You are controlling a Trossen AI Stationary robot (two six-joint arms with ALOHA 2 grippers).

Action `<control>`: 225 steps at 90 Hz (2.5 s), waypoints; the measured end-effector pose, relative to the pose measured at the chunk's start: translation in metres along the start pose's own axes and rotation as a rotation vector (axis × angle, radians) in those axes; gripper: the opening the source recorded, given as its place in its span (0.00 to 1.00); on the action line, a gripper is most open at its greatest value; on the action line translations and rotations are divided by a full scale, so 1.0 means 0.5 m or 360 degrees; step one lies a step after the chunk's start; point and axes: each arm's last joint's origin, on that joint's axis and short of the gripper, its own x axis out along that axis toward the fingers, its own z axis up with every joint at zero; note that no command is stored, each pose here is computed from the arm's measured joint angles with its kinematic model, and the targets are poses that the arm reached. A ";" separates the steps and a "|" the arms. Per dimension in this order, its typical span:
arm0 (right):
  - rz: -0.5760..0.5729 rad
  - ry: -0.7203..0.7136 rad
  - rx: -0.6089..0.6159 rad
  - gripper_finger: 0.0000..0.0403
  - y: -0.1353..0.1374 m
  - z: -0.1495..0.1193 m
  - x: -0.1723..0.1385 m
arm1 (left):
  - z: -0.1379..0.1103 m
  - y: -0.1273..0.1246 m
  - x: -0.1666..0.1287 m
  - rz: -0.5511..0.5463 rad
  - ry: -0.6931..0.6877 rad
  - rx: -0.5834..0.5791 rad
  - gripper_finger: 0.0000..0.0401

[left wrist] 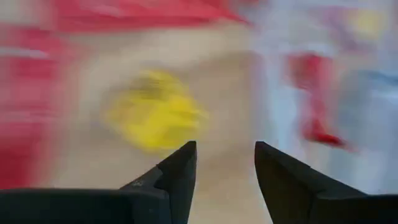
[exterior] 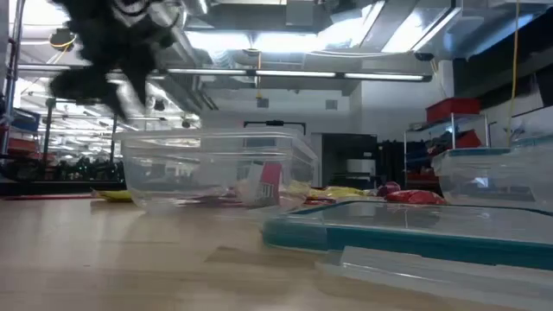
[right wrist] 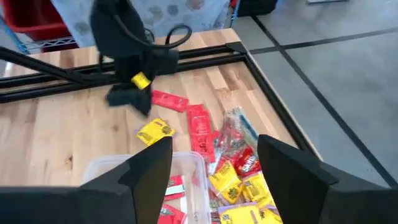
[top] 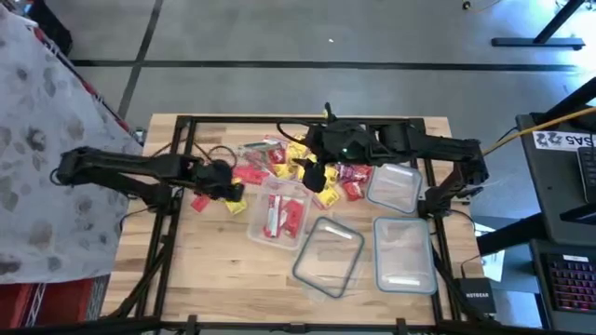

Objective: Sort candy
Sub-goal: Put the red candy strip into the rectangular transparent bin

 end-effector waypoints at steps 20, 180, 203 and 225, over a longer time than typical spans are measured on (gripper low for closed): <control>-0.0009 -0.0028 -0.0006 0.56 0.000 0.003 0.000 | -0.009 0.062 0.026 0.0424 -0.0159 -0.0083 0.36; 0.0047 -0.0023 -0.0008 0.56 0.003 0.003 0.006 | -0.021 -0.144 0.010 -0.1113 -0.0256 -0.0384 0.00; 0.0047 -0.0041 -0.0007 0.56 0.004 0.006 0.006 | -0.039 -0.173 0.094 -0.0939 -0.0190 -0.0462 0.07; 0.0060 -0.0024 -0.0005 0.56 0.004 0.004 0.006 | -0.044 -0.178 0.112 -0.0920 -0.0126 -0.0519 0.26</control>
